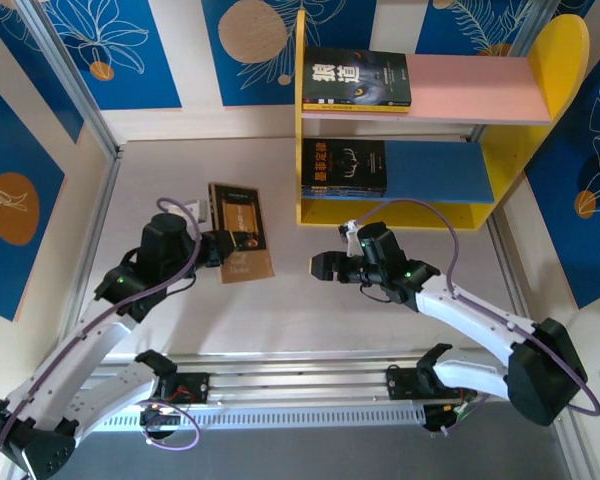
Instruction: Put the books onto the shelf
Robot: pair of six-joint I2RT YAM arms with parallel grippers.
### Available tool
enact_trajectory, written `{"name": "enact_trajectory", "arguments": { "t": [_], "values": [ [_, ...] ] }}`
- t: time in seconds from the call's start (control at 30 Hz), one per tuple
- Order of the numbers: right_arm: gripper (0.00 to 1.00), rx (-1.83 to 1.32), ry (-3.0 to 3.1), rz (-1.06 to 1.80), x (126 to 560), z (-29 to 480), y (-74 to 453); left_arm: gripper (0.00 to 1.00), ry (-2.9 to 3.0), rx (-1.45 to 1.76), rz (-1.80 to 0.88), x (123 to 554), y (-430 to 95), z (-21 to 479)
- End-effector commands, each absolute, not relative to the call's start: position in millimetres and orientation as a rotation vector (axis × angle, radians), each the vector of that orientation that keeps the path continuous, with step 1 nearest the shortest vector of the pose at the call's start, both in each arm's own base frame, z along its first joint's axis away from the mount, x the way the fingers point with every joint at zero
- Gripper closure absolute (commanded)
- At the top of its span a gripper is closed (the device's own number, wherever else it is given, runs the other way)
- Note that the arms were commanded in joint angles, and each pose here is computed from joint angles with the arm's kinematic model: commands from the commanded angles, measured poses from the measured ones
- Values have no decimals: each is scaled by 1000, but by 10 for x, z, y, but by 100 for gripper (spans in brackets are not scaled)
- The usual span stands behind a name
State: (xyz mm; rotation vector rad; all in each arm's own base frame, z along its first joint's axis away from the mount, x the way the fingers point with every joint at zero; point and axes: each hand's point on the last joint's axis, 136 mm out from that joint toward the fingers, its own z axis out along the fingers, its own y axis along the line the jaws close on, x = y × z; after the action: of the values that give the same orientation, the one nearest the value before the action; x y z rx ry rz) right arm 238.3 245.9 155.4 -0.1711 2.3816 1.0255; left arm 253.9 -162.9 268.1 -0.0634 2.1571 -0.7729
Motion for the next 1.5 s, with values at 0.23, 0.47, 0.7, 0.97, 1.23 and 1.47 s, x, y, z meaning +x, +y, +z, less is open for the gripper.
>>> {"name": "enact_trajectory", "arguments": {
  "t": [0.23, 0.47, 0.7, 0.97, 1.23, 1.47],
  "values": [
    [32, -171, 2113, 1223, 2409, 2546, 2565, 100, 1547, -128, -918, 2586, -1447, 4615],
    [27, -158, 1843, 1419, 2401, 3327, 2701, 100, 1317, -176, -1085, 2615, -1508, 5039],
    [20, -137, 1676, 1591, 2385, 3653, 2947, 100, 1203, -233, -1163, 2588, -1624, 4874],
    [17, -175, 1672, 1638, 2345, 3739, 3195, 100, 1195, -179, -1192, 2491, -1949, 4790],
    [17, -157, 1648, 1660, 2341, 3730, 3237, 100, 1207, -169, -1221, 2486, -2127, 4701],
    [20, -103, 1595, 1675, 2381, 3782, 3222, 100, 1196, -199, -1242, 2470, -2218, 4576]
  ]
}}
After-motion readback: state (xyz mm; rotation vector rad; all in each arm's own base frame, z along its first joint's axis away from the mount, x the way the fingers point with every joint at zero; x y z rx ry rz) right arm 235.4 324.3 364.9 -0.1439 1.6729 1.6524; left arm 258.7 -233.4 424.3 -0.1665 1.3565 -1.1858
